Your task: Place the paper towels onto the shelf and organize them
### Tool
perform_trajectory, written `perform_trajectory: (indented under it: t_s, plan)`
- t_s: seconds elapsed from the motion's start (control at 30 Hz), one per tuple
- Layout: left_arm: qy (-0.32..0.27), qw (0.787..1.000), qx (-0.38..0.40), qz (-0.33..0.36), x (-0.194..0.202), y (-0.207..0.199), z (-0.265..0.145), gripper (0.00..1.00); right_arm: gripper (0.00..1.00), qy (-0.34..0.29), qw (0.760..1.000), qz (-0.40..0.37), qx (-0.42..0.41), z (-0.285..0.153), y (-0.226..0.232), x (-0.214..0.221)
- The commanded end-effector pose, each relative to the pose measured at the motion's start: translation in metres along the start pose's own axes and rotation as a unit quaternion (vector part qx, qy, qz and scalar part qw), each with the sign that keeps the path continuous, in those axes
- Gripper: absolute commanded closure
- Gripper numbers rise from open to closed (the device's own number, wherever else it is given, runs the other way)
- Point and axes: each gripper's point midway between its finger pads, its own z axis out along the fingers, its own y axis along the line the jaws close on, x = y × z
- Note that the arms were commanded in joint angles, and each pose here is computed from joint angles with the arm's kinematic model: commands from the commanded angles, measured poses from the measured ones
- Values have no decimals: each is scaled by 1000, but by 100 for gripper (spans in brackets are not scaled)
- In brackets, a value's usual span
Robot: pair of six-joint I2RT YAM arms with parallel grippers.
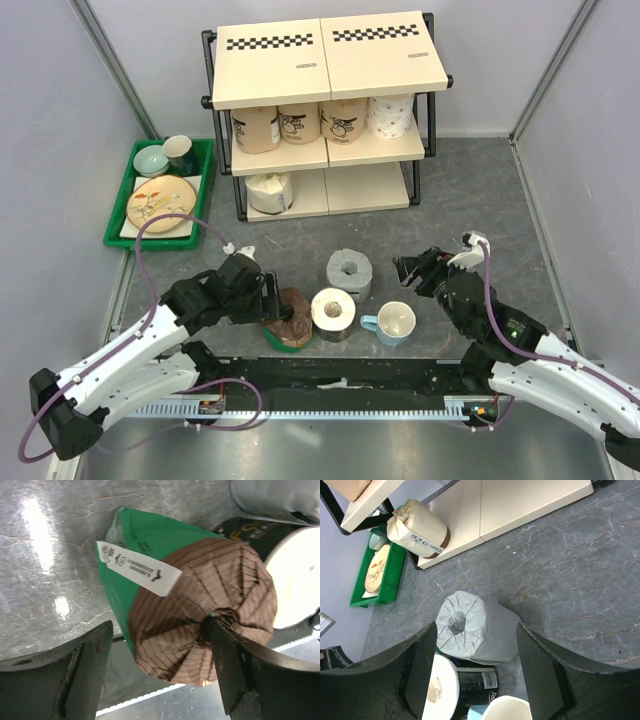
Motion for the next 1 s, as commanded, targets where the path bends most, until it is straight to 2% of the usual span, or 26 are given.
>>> perform_trajectory:
  t_s: [0.0,0.07,0.17,0.2,0.3,0.4,0.57,0.8,0.97]
  plan:
    - [-24,999,-18,-25,-7,3,8,20,27,-8,1000,2,-3,-2,4,-7]
    - [-29,999,-26,-27,-9,6,11,22,27,-11,1000,-2,-5,-3,8,-12]
    - [-34,998,-32,-29,-11,7,14,33,26,-10,1000,-10,0,-2,8,-13]
    - [-34,999,-32,-28,-11,7,15,41,25,-9,1000,-11,-1,-2,9,-14]
    - [-30,999,-31,-26,-10,6,20,55,25,-7,1000,-11,0,-2,9,-13]
    - [-30,999,-21,-27,-12,0,21,67,25,-6,1000,-8,1,-2,7,-10]
    - [-62,998,-7,-30,-27,-7,14,71,25,-1,1000,-2,3,-1,5,-5]
    - [-184,982,-5,-41,-81,-16,-16,71,25,5,1000,-3,3,0,5,-3]
    - [-255,966,2,-37,-117,-28,-21,71,25,7,1000,-2,4,0,3,0]
